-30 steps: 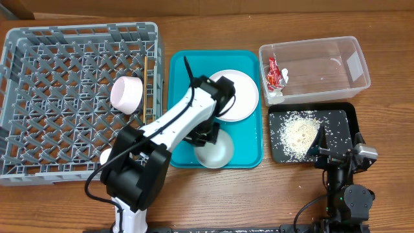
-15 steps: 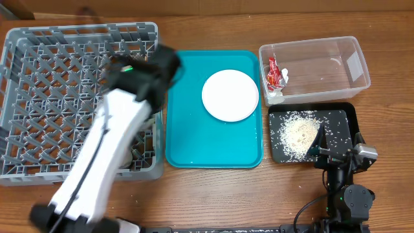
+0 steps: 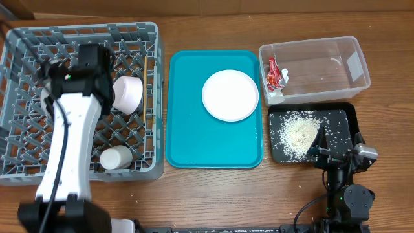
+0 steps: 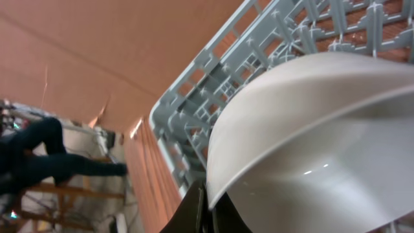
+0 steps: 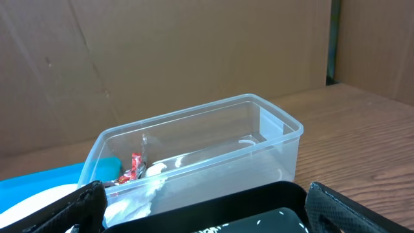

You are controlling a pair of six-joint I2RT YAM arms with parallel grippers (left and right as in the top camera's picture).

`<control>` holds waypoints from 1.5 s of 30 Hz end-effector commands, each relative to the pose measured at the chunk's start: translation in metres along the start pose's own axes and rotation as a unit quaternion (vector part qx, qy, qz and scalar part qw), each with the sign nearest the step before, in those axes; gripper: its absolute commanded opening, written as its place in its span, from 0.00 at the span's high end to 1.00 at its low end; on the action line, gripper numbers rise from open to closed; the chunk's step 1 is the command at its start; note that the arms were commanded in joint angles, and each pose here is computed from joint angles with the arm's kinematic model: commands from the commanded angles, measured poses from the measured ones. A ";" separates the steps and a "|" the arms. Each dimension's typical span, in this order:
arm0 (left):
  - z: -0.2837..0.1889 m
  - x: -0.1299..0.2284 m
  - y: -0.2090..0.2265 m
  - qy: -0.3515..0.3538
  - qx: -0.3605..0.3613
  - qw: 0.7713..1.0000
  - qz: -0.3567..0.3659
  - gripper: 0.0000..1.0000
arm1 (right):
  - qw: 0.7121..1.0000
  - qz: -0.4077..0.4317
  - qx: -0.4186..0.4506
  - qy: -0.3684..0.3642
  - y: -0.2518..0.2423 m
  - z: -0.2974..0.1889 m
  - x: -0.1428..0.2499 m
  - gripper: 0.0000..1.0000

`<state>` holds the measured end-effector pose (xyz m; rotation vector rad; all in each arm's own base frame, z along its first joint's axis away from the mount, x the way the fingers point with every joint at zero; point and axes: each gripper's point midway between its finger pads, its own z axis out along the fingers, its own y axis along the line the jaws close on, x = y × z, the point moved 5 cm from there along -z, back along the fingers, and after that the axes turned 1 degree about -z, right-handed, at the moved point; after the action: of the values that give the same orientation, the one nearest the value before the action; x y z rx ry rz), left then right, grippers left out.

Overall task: Sort waste into correct bins and load items into the dishwasher
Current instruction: 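Carry the small white bowl into the rack and set it down, then open the left gripper and withdraw from the bowl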

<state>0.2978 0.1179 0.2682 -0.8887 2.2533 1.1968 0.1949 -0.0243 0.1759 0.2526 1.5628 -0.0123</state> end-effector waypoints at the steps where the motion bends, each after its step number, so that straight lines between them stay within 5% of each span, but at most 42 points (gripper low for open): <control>1: 0.017 -0.008 -0.018 -0.026 -0.064 0.993 0.100 0.96 | 1.000 0.002 0.004 -0.004 -0.002 0.000 0.001 0.00; 17: 0.033 0.028 -0.111 -0.011 -0.050 0.973 0.224 0.95 | 1.000 0.002 0.004 -0.004 -0.002 0.000 0.001 0.00; 32: 0.022 0.045 -0.103 0.015 -0.051 0.975 0.217 0.89 | 1.000 0.002 0.004 -0.004 -0.002 0.000 0.001 0.00; 39: 0.017 0.046 -0.082 0.030 -0.072 0.983 0.168 0.69 | 1.000 0.002 0.004 -0.004 -0.002 0.000 0.001 0.00; 43: 0.009 0.040 -0.072 0.038 -0.072 0.985 0.152 0.45 | 1.000 0.002 0.004 -0.004 -0.002 0.000 0.001 0.00; 45: 0.002 0.033 -0.067 0.045 -0.065 0.988 0.135 0.19 | 1.000 0.002 0.004 -0.004 -0.002 0.000 0.001 0.00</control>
<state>0.3174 0.0797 0.1866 -0.5354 2.5422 1.5689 0.1949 -0.0242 0.1759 0.2523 1.5628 -0.0120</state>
